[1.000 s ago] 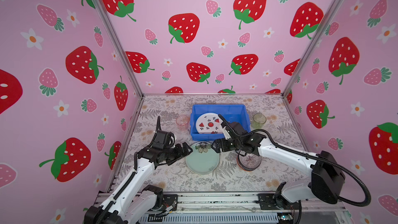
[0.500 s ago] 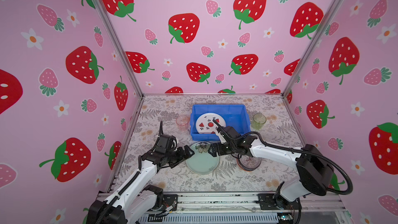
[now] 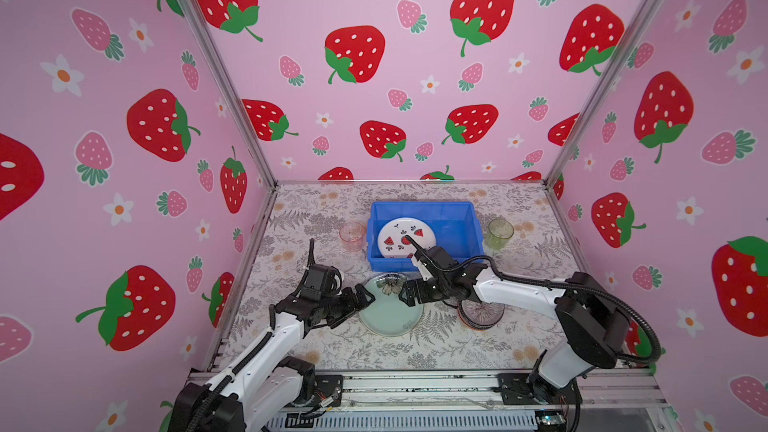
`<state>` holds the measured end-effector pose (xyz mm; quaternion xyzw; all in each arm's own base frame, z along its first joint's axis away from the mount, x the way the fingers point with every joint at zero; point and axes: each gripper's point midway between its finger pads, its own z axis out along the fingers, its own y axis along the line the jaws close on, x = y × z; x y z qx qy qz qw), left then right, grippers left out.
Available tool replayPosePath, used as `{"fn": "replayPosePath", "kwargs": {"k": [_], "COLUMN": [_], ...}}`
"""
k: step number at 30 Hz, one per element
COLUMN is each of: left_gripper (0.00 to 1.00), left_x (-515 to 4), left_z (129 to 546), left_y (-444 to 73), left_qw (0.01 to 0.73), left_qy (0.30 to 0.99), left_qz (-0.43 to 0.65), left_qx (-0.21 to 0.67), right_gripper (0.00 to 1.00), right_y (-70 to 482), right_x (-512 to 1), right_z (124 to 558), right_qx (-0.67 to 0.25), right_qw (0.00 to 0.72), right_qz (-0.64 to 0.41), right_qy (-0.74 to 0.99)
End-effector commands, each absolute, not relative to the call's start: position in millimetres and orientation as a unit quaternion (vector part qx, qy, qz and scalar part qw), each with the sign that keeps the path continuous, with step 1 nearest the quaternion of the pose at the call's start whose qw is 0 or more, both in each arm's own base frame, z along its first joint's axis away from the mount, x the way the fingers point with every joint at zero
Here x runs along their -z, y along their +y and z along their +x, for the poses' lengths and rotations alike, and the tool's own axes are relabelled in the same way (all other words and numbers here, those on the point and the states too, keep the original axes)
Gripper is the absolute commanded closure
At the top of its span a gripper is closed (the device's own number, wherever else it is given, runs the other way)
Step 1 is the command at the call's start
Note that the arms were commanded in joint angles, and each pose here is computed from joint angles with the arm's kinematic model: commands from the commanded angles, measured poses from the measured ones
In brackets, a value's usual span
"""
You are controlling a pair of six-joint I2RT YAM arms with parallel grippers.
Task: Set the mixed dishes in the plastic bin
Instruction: 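Move both grippers down to the pale green flower plate rims, then close both grippers on opposite rims of the pale green flower plate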
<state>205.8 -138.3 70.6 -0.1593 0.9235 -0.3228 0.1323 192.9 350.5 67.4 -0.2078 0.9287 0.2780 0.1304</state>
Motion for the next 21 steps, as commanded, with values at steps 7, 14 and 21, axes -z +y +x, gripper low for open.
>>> {"fn": "replayPosePath", "kwargs": {"k": [7,14,21], "left_gripper": [0.0,0.0,0.0], "left_x": [-72,-68,-66], "left_z": [211,210,210], "left_y": [-142,-144,-144], "left_qw": [0.139,0.133,0.133], "left_qy": [0.916,0.914,0.915], "left_qz": [-0.166,-0.169,-0.169], "left_qx": [0.338,0.344,0.342], "right_gripper": [0.04,0.04,0.04], "right_y": [362,365,371], "right_x": [-69,-71,-73], "right_z": [187,186,184], "right_qx": [-0.296,-0.301,-0.311], "right_qw": [0.125,0.125,0.123], "right_qz": [-0.208,-0.208,-0.214], "right_qy": [0.924,0.922,0.918]}}
